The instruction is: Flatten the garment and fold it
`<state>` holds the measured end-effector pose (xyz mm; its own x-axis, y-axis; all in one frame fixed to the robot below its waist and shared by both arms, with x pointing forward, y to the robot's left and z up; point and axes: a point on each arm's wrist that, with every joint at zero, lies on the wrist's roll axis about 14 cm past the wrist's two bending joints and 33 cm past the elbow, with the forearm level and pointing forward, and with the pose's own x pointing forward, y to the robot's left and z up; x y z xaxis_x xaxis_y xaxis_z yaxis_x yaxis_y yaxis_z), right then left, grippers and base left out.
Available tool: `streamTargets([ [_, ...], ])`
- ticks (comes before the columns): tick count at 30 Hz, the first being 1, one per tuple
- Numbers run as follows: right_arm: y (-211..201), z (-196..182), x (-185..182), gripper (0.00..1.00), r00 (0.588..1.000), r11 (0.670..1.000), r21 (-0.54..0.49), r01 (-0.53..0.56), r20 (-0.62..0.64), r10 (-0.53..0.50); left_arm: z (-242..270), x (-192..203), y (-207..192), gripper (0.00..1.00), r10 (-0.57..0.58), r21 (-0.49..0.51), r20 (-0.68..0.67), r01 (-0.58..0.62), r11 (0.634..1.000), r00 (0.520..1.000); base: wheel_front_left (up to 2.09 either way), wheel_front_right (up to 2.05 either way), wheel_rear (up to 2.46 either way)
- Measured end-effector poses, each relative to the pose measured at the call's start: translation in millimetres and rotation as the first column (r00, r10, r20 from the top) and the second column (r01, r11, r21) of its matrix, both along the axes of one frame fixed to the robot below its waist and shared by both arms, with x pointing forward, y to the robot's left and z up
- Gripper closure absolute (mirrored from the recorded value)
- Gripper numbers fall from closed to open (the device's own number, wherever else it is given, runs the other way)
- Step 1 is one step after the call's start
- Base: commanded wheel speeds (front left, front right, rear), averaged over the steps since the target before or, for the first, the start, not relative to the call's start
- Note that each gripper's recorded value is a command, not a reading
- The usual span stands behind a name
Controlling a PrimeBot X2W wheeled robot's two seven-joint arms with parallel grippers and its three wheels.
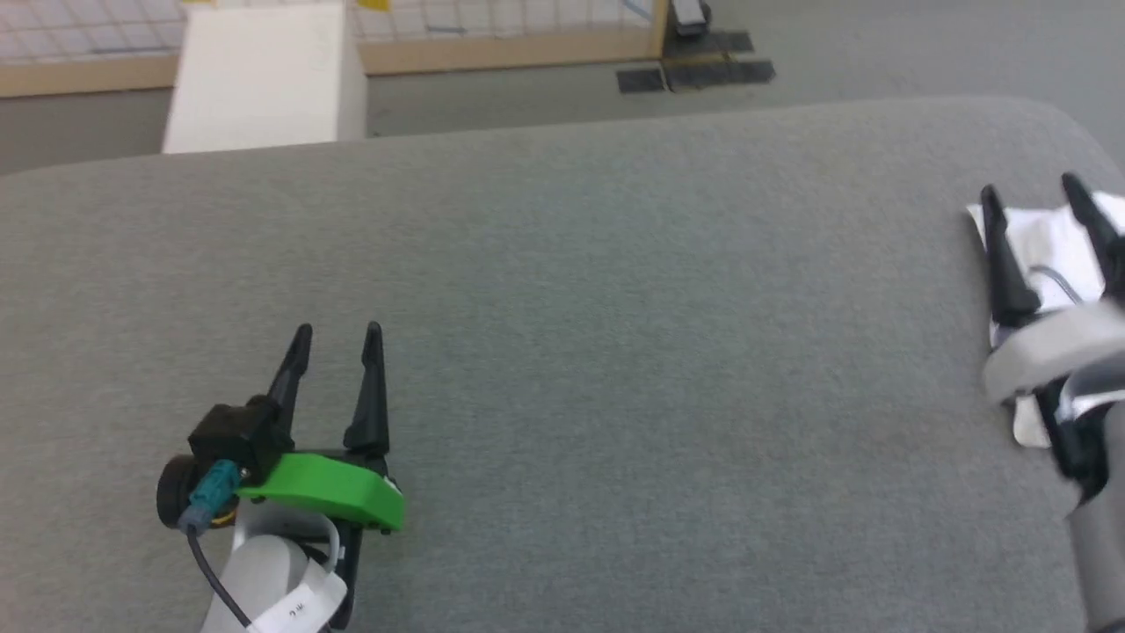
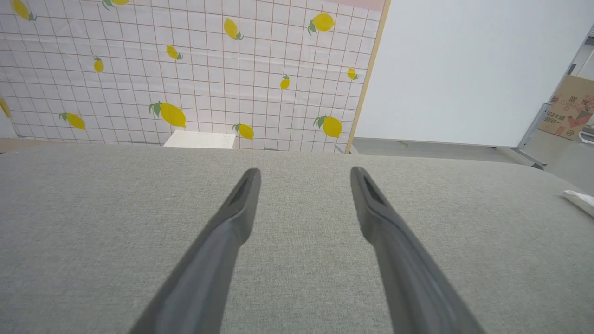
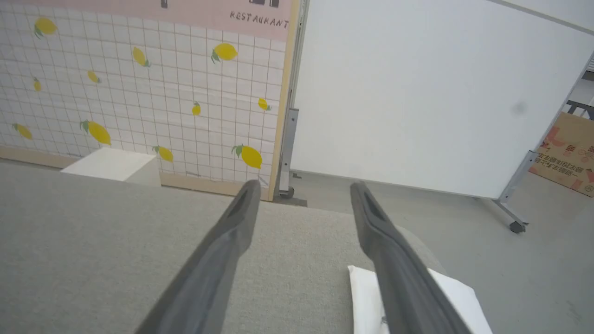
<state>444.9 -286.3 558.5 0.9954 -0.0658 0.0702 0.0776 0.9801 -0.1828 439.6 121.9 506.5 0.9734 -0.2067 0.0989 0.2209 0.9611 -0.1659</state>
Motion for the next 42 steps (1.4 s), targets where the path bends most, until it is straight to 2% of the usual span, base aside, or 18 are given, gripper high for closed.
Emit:
streamTargets([
  [7,57,5,-28,0.0,0.99,0.987,0.121,-0.105,0.107,0.093,14,-21,19,0.0,0.054,-0.001,0.029,-0.054,0.999,0.998,0.0,0.0,0.0],
  [13,78,0,-50,0.0,0.984,0.976,0.173,-0.132,0.141,0.108,19,-38,31,0.0,0.087,-0.003,0.041,-0.087,0.996,0.995,0.0,0.0,0.0],
  [26,87,-25,-88,0.0,0.993,0.978,0.177,-0.109,0.07,0.097,16,-62,36,0.0,0.103,-0.006,0.031,-0.103,0.995,0.994,0.0,0.0,0.0],
  [42,91,-32,-90,0.0,0.993,0.976,0.187,-0.112,0.044,0.106,10,-63,35,0.0,0.102,-0.012,0.011,-0.102,0.995,0.995,0.0,0.0,0.0],
])
